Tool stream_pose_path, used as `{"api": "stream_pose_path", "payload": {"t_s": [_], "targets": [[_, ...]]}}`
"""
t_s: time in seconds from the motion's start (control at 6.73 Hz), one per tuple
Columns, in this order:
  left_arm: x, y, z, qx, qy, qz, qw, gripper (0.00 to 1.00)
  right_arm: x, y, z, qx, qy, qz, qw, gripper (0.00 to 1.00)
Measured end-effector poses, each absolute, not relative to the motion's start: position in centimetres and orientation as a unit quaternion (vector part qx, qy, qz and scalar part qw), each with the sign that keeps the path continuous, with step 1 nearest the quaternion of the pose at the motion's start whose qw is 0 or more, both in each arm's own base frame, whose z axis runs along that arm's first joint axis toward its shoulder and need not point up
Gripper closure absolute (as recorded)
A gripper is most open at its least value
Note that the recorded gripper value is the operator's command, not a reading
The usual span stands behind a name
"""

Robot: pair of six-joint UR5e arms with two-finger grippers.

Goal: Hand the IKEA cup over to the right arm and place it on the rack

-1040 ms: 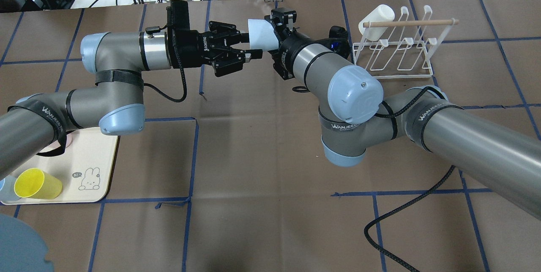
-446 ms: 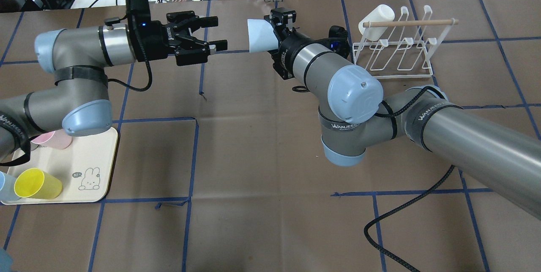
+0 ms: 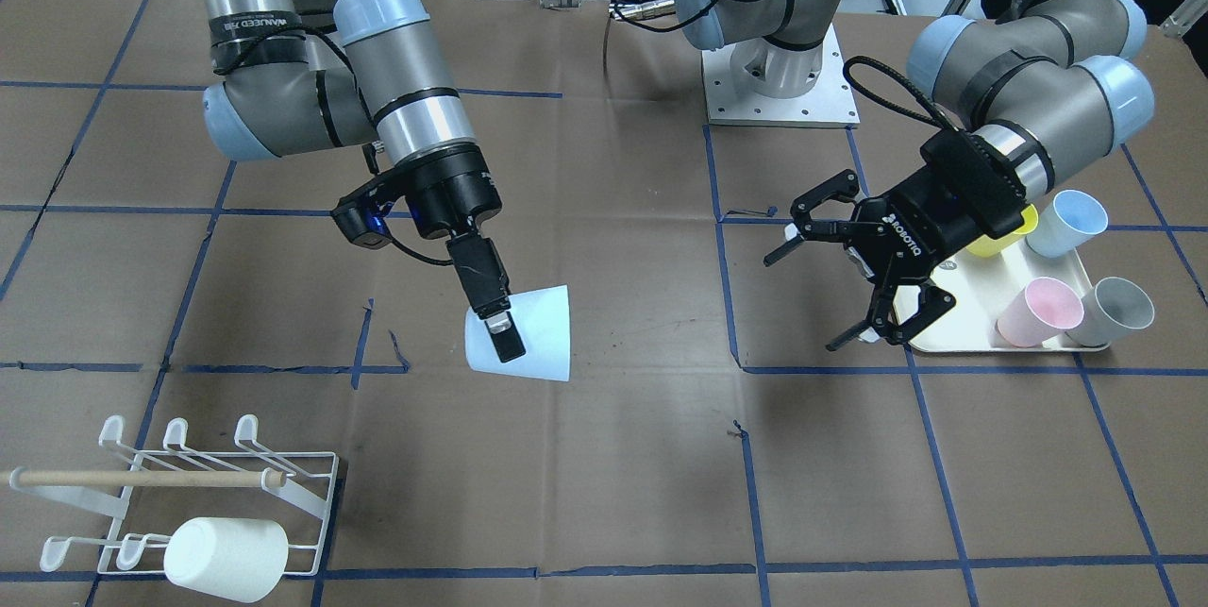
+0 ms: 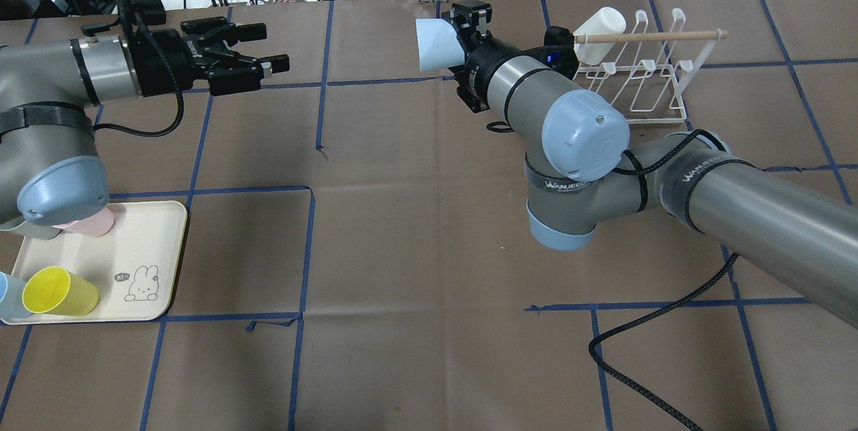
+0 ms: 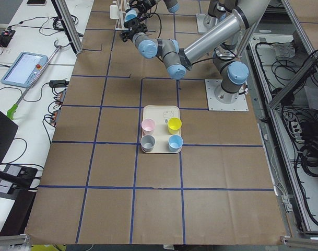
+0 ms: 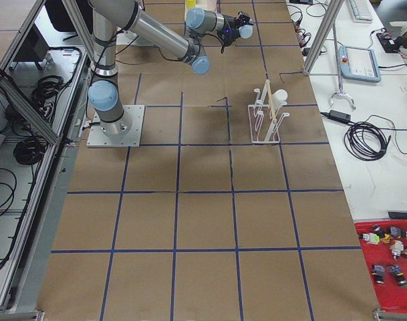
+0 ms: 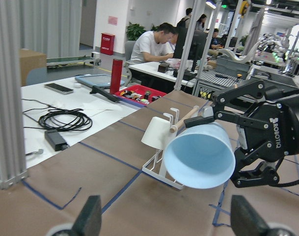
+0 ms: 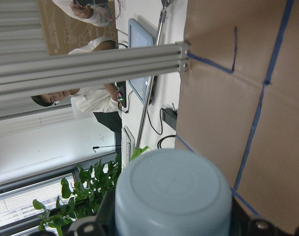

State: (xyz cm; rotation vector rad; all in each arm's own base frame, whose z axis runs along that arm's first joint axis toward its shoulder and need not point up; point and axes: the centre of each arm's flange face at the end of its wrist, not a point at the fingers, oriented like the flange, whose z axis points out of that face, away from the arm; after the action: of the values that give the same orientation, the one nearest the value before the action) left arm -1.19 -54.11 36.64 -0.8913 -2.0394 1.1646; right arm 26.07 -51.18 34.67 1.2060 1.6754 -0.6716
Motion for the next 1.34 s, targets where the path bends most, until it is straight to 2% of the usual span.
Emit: {"api": "stream_pose_path", "payload": {"t_s": [0.3,0.74,1.04,1.34], "targets": [[2.3,-55.0,37.6,-0.253,-0.855,0.382,0.243,0.04,20.7,-53.3,35.4,0.381,0.741,-0.389,0.392,0.83],[4.1,-57.9,39.5,-0.084,-0.948,0.273,0.142,0.02,12.8,-55.3,36.6,0.136,0.798,-0.554,0.193,0.83],[0.7,-58.7,40.6,-0.001,-0.978,0.183,0.099,0.01,6.6,-57.0,37.4,0.059,0.801,-0.591,0.076,0.83],[-2.6,-58.0,42.8,0.047,-0.994,0.083,0.061,0.01,0.7,-59.3,37.4,0.031,0.8,-0.599,-0.001,0.83]]}}
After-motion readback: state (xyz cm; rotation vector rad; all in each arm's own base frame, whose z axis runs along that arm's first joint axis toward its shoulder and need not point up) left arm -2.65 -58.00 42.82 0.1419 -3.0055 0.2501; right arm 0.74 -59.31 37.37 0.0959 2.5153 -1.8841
